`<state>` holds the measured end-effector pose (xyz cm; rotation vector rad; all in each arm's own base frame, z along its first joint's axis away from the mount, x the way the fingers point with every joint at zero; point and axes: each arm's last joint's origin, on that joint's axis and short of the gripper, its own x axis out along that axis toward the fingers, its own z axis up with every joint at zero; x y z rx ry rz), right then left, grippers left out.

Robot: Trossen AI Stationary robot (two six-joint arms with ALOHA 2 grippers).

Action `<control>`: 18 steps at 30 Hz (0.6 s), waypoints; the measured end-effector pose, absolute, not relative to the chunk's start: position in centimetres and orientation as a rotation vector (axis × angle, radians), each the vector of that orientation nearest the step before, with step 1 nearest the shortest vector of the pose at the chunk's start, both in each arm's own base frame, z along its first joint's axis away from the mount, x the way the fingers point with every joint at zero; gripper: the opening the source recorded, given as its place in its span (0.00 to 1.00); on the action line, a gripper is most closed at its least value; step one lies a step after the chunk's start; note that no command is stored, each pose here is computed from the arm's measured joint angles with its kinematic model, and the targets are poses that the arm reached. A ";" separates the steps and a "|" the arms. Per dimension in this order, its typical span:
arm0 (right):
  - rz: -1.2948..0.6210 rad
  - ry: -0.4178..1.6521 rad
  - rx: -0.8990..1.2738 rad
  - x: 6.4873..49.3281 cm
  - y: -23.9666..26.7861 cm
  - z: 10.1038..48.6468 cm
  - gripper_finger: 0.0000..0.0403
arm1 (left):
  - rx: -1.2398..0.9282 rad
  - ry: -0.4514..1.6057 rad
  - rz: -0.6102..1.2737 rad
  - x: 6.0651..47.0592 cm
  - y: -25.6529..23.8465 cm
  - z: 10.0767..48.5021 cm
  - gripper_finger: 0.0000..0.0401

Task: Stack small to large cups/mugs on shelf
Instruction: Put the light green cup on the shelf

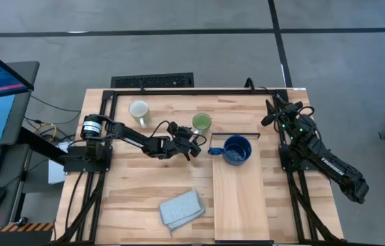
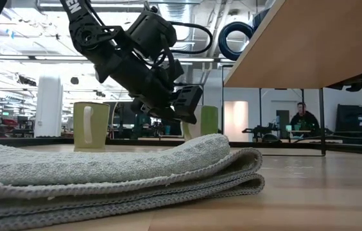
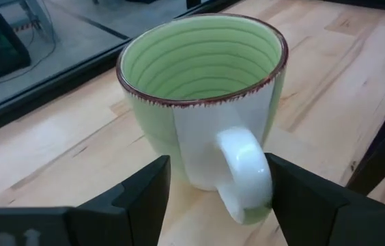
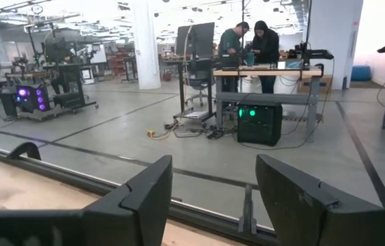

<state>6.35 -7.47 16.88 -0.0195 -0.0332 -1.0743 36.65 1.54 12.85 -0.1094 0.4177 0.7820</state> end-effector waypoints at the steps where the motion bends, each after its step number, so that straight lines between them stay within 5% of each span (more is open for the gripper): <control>1: -1.075 -0.033 -0.019 6.3 -7.5 16.9 0.58 | -0.112 0.421 0.776 36.6 1.6 12.8 0.53; 18: -1.074 -0.033 -0.019 6.4 -7.5 16.9 0.58 | -0.086 0.456 0.703 36.7 1.7 12.8 0.11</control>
